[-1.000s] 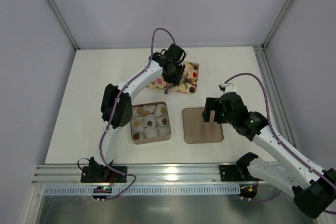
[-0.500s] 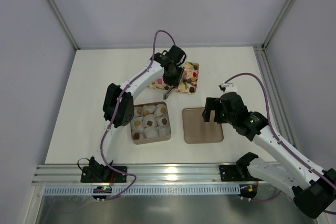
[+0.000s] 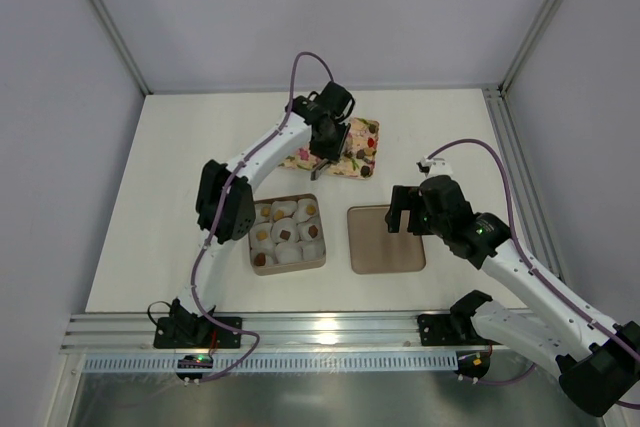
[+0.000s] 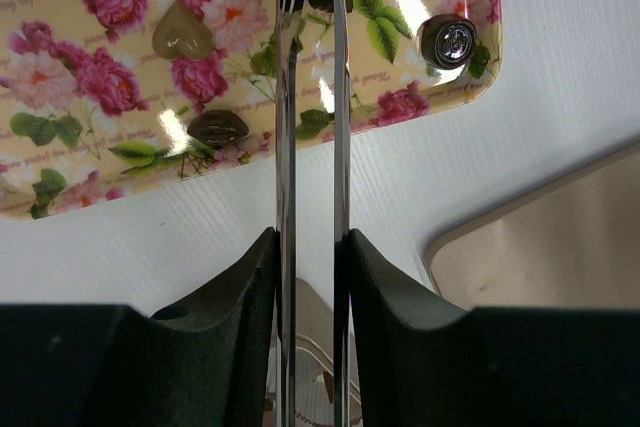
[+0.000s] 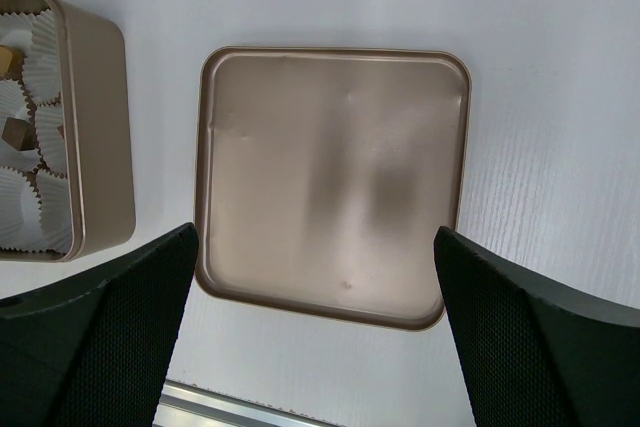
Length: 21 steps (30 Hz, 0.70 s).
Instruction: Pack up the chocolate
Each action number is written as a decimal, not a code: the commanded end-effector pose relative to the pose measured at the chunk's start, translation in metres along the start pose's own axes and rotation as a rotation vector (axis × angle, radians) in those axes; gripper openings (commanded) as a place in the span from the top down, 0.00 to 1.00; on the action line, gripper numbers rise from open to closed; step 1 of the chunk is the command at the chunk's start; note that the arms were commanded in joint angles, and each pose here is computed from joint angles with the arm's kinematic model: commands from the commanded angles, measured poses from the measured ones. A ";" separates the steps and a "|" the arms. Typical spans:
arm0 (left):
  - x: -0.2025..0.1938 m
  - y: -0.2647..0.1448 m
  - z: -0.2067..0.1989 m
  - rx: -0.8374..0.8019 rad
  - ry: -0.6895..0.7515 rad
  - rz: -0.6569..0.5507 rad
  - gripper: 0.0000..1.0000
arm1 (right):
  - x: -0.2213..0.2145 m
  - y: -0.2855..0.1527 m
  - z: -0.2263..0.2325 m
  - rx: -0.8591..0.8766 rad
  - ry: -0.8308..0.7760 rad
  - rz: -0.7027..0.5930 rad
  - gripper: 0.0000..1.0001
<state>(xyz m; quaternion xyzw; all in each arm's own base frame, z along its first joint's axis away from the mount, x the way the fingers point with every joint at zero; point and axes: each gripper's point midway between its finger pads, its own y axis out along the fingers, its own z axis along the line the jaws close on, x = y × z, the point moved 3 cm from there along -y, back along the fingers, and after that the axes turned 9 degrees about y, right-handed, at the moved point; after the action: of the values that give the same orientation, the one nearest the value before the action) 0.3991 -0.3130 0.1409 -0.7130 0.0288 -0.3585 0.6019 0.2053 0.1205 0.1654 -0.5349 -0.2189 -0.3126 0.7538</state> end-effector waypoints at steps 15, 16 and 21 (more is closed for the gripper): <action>0.008 -0.039 0.000 0.002 0.050 -0.010 0.64 | 0.007 0.000 0.004 0.019 0.009 -0.029 0.00; 0.008 -0.040 0.001 0.004 0.050 -0.011 0.63 | 0.007 0.000 0.005 0.021 0.009 -0.027 0.00; 0.008 -0.043 -0.003 -0.004 0.067 -0.008 0.61 | 0.007 0.001 0.005 0.019 0.012 -0.026 0.00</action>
<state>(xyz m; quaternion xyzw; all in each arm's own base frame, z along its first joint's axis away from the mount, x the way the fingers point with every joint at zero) 0.3875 -0.3042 0.1532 -0.7043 0.0577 -0.3548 0.6122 0.2055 0.1207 0.1651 -0.5351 -0.2184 -0.3123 0.7540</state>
